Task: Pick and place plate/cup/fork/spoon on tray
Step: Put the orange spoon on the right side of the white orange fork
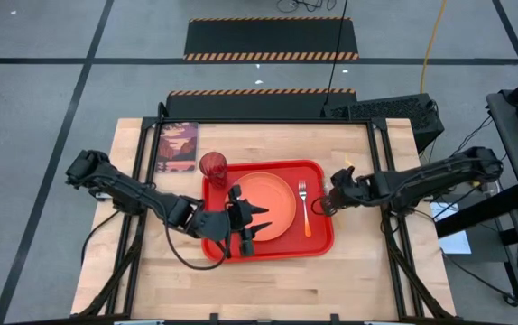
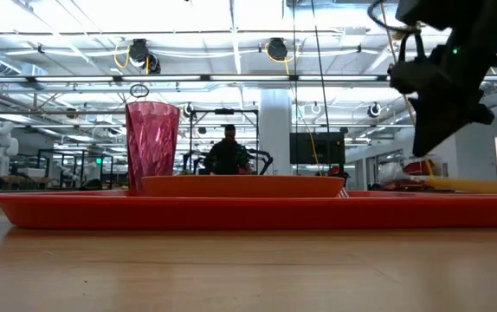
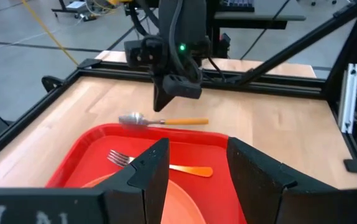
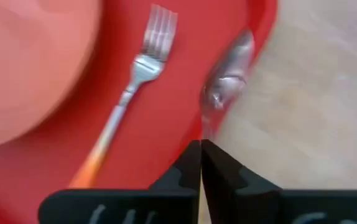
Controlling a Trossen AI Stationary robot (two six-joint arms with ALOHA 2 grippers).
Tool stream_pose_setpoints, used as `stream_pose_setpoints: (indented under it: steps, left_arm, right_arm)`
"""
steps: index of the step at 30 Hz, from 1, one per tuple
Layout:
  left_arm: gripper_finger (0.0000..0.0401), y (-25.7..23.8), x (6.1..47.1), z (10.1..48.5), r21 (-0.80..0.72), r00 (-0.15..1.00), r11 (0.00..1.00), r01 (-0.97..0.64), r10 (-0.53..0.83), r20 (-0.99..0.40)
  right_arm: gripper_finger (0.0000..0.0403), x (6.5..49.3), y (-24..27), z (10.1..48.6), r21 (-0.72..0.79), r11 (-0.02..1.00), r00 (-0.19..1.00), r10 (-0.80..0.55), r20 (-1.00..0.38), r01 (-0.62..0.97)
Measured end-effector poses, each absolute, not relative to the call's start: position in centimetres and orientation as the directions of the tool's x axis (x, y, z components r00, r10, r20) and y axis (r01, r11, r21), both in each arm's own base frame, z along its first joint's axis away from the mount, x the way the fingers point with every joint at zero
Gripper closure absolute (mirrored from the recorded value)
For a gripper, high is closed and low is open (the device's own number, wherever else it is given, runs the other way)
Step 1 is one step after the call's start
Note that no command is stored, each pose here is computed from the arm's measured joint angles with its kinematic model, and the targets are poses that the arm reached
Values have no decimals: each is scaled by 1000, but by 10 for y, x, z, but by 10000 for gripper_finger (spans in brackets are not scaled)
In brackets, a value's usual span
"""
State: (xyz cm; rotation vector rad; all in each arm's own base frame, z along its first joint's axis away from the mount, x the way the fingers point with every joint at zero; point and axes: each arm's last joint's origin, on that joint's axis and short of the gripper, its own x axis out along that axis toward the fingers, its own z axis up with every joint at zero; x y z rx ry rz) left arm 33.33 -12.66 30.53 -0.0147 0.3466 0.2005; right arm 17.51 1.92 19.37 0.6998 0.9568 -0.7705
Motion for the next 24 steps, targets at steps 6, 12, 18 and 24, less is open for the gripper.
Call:
stream_pose_setpoints:
  steps: [6,12,18,24]
  left_arm:
    - [238,-135,330,305,22,924,985,-172,170,-342]
    - [238,-144,326,305,36,928,989,-142,146,-343]
    - [238,-149,324,305,41,930,992,-123,130,-343]
    - [238,-151,323,305,41,931,992,-118,125,-342]
  right_arm:
    - [401,181,32,191,206,538,399,-271,-876,817]
    - [401,180,34,179,106,512,290,-295,-910,852]
    - [396,181,33,175,28,590,254,-304,-918,807]
    - [355,176,31,168,-60,699,228,-311,-923,712]
